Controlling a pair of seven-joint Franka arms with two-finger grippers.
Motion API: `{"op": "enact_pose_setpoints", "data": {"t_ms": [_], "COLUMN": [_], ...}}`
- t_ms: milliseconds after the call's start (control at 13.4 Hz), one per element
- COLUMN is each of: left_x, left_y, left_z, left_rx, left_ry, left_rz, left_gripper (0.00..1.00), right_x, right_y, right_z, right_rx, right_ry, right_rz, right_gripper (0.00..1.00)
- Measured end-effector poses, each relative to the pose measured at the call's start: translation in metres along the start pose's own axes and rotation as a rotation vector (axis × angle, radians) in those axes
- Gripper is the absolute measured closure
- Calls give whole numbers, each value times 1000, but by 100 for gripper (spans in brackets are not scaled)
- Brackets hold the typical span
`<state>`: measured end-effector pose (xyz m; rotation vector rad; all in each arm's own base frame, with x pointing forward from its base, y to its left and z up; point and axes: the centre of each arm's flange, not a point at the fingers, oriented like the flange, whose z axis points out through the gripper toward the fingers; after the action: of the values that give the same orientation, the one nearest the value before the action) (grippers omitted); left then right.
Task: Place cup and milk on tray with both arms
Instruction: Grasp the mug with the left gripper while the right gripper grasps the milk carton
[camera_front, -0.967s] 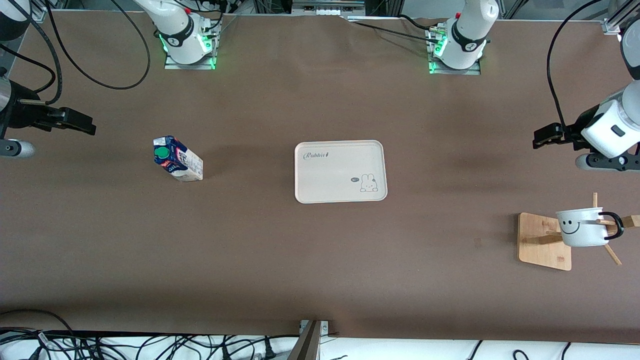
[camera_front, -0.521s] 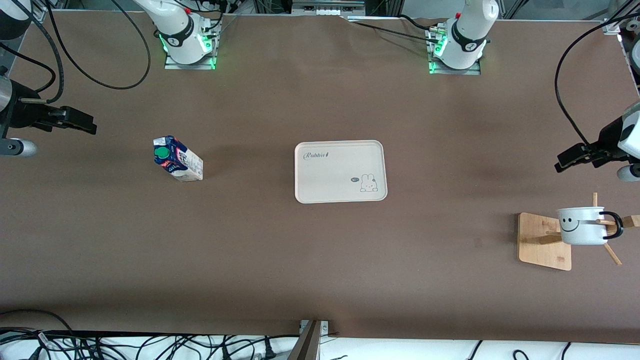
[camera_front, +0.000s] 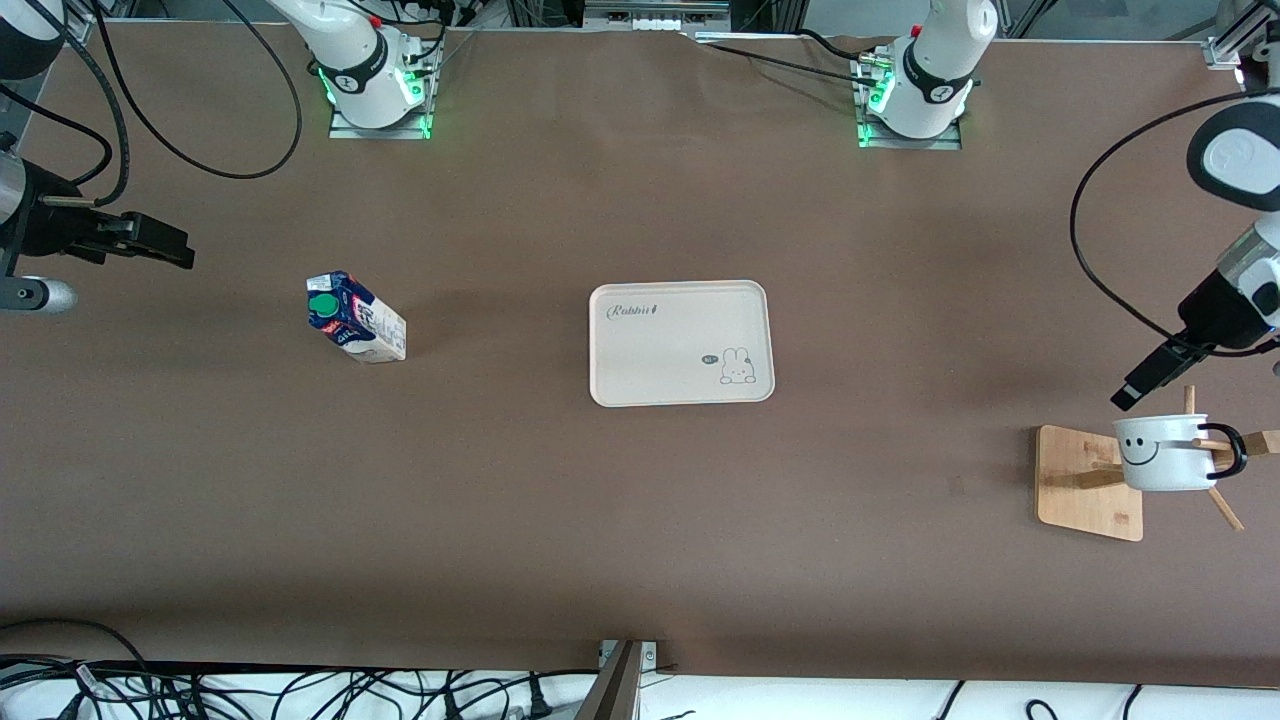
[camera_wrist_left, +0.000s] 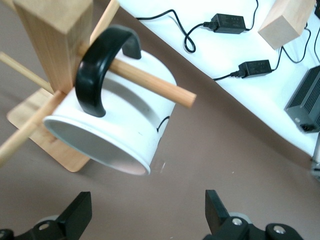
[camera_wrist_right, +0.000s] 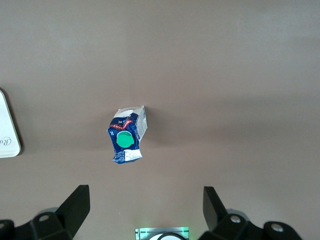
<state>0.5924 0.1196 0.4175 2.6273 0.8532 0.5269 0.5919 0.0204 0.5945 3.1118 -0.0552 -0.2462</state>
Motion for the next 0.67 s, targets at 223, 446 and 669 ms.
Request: {"op": "enact_pose_setpoints", "data": {"t_ms": [223, 446, 669], "left_x": [5, 11, 12], "left_y": [-4, 5, 6], "left_z": [20, 19, 18], "left_rx": [-18, -28, -32], "left_ry": [60, 81, 77], "left_rz": [-35, -27, -28], "left_gripper": [0, 32, 65], "right_x": [6, 13, 27], "right_y": [-38, -72, -82], "right_z": [14, 37, 67], "right_rx": [-11, -24, -32], "right_ry": [-19, -55, -109], "right_rz": [-62, -115, -127], "right_gripper": [0, 0, 0]}}
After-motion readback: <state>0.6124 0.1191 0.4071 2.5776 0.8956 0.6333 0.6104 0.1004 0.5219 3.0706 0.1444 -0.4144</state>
